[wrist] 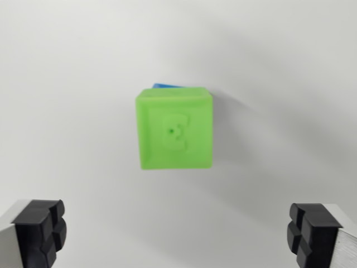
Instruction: Stack cube
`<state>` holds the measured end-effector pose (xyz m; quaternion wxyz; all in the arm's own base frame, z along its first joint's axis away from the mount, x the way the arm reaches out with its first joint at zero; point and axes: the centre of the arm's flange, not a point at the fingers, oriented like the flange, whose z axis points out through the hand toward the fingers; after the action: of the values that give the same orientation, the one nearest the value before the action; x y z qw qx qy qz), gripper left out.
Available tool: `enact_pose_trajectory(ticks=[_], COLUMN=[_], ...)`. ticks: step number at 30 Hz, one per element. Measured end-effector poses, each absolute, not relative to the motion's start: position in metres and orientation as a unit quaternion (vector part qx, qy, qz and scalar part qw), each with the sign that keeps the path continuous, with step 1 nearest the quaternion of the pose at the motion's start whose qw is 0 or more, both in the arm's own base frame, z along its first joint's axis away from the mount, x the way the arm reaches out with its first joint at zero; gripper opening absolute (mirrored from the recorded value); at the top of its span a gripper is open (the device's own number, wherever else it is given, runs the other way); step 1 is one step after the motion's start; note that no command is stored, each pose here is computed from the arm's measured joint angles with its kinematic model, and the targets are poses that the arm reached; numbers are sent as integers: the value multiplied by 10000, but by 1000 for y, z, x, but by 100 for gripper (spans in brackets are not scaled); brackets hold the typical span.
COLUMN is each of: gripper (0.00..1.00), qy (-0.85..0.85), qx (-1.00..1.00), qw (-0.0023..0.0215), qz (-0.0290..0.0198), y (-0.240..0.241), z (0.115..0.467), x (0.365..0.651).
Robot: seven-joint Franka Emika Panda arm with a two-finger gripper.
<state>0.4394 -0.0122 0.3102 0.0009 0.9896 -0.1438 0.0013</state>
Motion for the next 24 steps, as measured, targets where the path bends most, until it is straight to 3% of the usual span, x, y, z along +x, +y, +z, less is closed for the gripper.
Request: enact_pose_trajectory(ticks=[24], gripper=[100], qy=[-1434], qx=[9897], qw=[18], qz=[15], y=[-11], z=[408], x=[440])
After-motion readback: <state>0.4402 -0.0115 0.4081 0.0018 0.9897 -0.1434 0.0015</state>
